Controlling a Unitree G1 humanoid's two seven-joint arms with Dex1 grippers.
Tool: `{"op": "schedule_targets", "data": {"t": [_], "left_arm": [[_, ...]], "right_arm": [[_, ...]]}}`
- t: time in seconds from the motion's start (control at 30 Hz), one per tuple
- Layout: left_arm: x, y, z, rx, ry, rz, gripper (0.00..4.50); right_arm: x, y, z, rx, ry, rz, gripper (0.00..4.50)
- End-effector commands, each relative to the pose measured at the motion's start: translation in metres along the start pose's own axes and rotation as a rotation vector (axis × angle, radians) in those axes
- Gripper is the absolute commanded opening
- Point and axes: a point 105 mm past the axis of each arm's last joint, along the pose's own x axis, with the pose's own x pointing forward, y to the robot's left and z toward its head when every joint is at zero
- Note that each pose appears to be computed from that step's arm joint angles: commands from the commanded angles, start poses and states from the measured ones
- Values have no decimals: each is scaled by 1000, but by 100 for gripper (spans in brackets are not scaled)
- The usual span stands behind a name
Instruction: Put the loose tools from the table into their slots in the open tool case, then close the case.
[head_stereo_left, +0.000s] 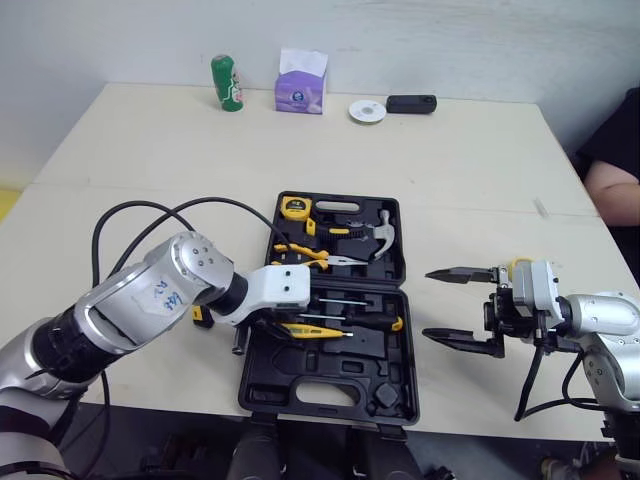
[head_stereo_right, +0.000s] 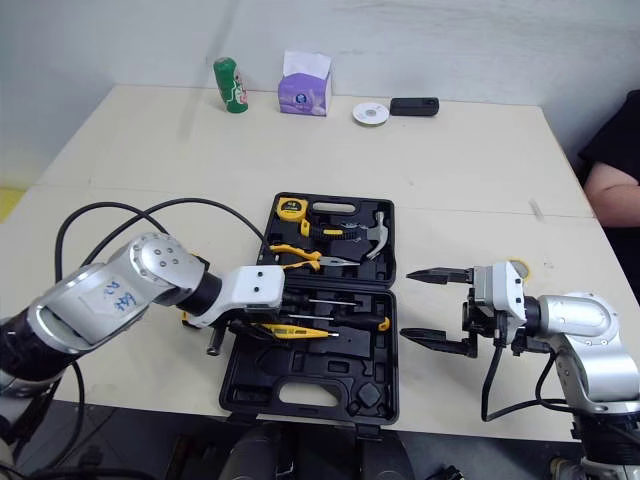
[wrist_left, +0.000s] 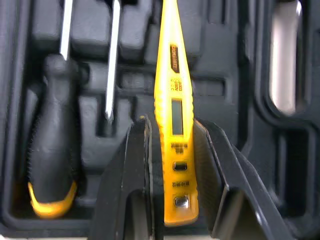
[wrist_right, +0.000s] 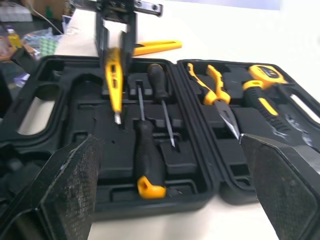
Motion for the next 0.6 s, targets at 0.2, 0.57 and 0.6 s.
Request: {"op": "schedule_targets", "data": {"t": [0.2,0.57,0.6], "left_arm": [[-4,3,5,62,63,-12,53],[2,8,-3,78,117,12,53],[3,9,-3,77,120,15,53]], "right_arm": [[6,2,6,1,-27,15,450],[6,1,5,-6,-23,-1,450],[6,1,4,-5,-19,-2,450]]}}
